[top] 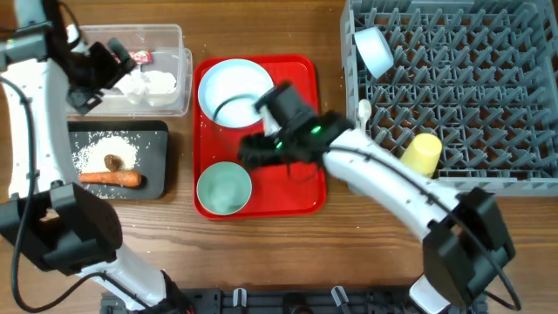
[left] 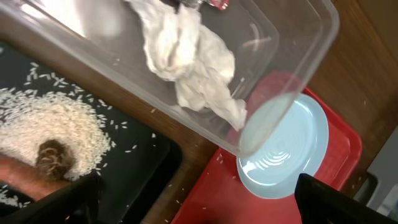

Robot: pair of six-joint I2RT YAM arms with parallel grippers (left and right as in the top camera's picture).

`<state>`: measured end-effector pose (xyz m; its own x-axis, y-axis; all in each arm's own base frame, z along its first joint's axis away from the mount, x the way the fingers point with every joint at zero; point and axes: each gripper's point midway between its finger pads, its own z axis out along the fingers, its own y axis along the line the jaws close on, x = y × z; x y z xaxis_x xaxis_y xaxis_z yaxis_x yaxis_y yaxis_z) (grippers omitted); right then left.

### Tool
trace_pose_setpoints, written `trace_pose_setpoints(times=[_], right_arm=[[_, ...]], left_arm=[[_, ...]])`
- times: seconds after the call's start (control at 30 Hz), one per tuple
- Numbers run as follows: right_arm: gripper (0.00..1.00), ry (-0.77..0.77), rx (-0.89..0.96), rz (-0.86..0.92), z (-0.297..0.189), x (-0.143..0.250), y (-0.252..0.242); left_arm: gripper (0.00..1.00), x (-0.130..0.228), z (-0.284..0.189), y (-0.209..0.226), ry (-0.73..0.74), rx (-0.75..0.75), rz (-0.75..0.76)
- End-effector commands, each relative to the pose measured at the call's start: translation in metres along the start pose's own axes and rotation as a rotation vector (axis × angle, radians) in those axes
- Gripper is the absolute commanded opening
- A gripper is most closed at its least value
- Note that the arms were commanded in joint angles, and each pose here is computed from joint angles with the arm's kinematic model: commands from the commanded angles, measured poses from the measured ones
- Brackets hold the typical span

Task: Sort waste into correct bins and load items into the dishwasher rack
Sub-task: 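Grasp the rim of the pale green bowl with the right gripper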

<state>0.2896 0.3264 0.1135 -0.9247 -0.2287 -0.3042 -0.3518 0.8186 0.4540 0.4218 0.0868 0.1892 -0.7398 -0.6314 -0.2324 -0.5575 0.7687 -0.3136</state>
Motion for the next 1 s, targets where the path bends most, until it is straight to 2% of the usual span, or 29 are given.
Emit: trace_pose_setpoints(times=[0.0,0.13,0.4,0.43,0.63,0.77,0.87,0.97], right_arm=[[0.84,0.038,0.084,-0.288,0.017,0.021,0.006],[0.83,0.096,0.168,-0.481,0.025,0.034,-0.004],[0.82,0.16,0.213,-0.516,0.065,0.041,-0.029],[0.78,0.162,0.215,-0.514,0.065,0.04,-0.031],[0.41,0.16,0.227,-0.475,0.072,0.034,-0.046],[0.31,0.191,0.238,-0.472,0.077,0.04,-0.053],[0.04,0.194,0.24,-0.463,0.076,0.04,-0.054],[0.05,0.156,0.248,-0.37,0.062,0.03,-0.057]], left_arm=[[1.0,-0.011,-0.018,0.006,-0.051,0.007,-0.048],[1.0,-0.011,-0.018,0.006,-0.052,0.007,-0.048],[1.0,-0.011,-0.018,0.006,-0.052,0.007,-0.048],[1.0,-0.011,-0.018,0.006,-0.052,0.007,-0.048],[1.0,-0.011,-0.018,0.006,-0.052,0.007,-0.048],[1.0,-0.011,-0.018,0.006,-0.052,0.007,-0.048],[1.0,-0.011,-0.018,0.006,-0.052,0.007,-0.048],[1.0,-0.011,-0.018,0.006,-0.052,0.007,-0.048]])
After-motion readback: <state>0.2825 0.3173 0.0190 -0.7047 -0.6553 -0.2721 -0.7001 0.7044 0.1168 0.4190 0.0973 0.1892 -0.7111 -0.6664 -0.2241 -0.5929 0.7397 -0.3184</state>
